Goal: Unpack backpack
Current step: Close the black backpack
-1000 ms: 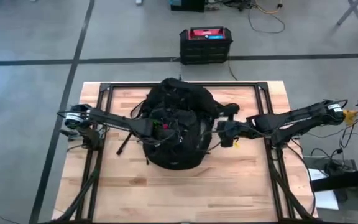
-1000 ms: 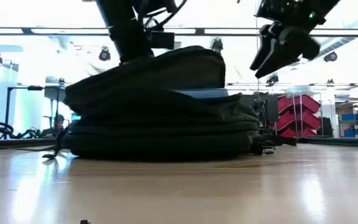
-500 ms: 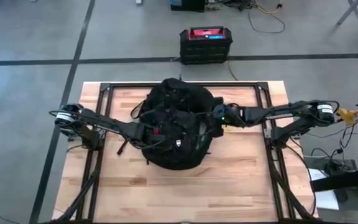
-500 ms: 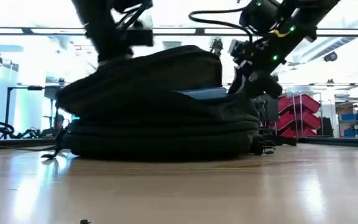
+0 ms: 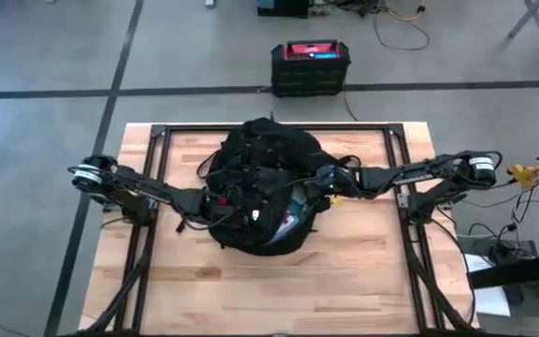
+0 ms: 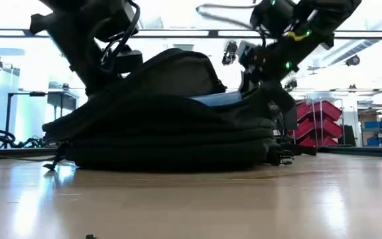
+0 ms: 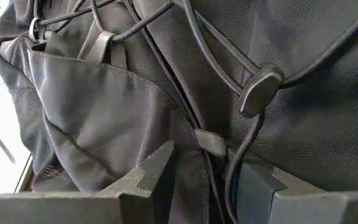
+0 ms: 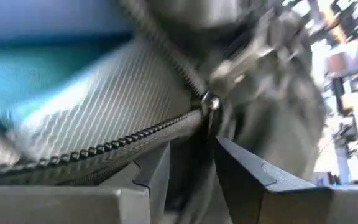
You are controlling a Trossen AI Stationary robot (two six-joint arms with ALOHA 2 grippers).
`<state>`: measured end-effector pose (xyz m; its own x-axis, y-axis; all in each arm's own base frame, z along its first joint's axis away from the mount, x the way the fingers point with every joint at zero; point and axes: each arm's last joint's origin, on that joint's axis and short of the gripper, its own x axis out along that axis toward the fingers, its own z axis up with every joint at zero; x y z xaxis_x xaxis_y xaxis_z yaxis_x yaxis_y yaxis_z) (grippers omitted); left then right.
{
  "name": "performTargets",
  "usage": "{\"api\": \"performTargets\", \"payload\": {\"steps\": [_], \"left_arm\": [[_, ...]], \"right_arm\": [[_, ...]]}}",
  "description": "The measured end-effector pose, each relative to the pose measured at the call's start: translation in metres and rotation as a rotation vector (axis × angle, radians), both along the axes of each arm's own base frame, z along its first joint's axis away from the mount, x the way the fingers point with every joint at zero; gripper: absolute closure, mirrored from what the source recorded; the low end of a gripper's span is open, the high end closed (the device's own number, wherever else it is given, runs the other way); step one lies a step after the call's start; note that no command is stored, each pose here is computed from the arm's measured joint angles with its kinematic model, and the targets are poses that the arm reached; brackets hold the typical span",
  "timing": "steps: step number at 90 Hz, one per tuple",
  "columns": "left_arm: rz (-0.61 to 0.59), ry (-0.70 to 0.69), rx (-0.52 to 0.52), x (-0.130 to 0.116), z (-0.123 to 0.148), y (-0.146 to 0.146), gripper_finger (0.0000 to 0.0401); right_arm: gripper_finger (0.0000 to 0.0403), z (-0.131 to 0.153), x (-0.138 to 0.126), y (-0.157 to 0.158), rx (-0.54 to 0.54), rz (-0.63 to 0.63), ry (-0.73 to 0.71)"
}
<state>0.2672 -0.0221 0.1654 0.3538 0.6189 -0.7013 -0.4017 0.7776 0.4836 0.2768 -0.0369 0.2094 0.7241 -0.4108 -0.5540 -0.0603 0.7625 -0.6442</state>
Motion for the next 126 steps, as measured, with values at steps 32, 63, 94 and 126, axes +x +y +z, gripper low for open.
{"api": "performTargets", "payload": {"steps": [32, 63, 94, 126], "left_arm": [[-0.001, -0.045, -0.011, -0.004, -0.009, 0.001, 0.0283], [-0.004, -0.060, -0.023, -0.004, -0.007, 0.001, 0.0283], [-0.005, -0.068, -0.026, -0.004, -0.005, 0.001, 0.0283], [-0.026, -0.065, -0.034, -0.001, 0.001, 0.000, 0.0283]], "right_arm": [[0.0250, -0.010, 0.011, 0.003, -0.038, 0.048, 0.006], [0.0240, -0.018, 0.018, -0.013, -0.077, -0.079, -0.029], [0.0287, -0.021, 0.014, -0.031, 0.022, -0.196, -0.066], [0.0389, -0.022, 0.014, -0.032, 0.066, -0.180, -0.077]]}}
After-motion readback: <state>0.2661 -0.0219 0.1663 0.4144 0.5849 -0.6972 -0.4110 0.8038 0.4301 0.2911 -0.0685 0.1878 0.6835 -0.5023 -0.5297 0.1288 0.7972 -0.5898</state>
